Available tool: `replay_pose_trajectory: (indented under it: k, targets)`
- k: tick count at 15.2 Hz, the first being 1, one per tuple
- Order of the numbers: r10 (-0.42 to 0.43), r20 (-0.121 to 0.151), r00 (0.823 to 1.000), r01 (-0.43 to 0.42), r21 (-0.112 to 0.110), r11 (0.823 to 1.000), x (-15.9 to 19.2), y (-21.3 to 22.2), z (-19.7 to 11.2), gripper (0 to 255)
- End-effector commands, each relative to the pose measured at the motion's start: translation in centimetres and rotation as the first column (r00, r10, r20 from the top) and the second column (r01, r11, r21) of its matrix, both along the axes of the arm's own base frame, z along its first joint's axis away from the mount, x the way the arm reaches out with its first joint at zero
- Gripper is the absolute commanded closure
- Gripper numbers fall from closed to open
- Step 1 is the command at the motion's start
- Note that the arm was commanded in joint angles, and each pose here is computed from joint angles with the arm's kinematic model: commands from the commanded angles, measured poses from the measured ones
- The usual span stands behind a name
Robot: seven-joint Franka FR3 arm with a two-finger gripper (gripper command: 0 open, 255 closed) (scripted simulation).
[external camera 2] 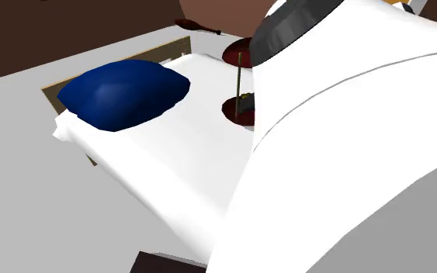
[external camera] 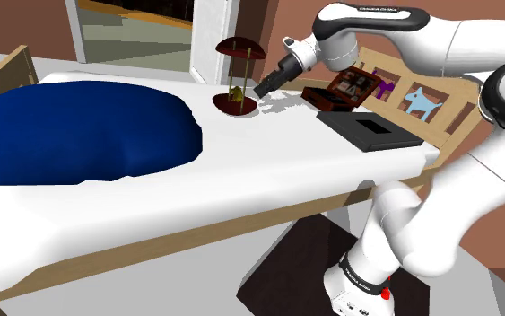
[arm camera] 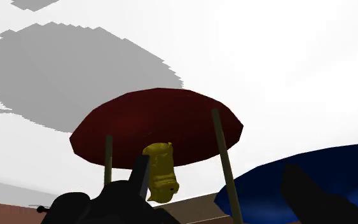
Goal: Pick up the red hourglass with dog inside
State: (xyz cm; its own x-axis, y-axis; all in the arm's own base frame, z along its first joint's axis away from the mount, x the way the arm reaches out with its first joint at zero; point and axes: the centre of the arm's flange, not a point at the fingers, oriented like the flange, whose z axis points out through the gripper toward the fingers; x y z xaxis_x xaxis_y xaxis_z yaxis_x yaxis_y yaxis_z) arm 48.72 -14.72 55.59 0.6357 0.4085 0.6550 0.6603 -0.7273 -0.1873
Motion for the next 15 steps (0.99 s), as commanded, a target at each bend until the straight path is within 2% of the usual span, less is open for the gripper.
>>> replay_pose_trajectory:
  k: [1, 3, 5, 12, 15]
  targets:
    - [0.077, 0.081, 0.994, -0.081, 0.06, 0.995, 2.4, -1.0, 0.0, 0]
    - [0.143, 0.152, 0.978, -0.161, 0.114, 0.98, 4.8, -1.7, 0.1, 0]
    - [0.201, 0.223, 0.954, -0.24, 0.159, 0.958, 7.2, -2.1, 0.4, 0]
    - [0.201, 0.223, 0.954, -0.24, 0.159, 0.958, 7.2, -2.1, -3.3, 0]
    - [0.201, 0.223, 0.954, -0.24, 0.159, 0.958, 7.2, -2.1, -3.6, 0]
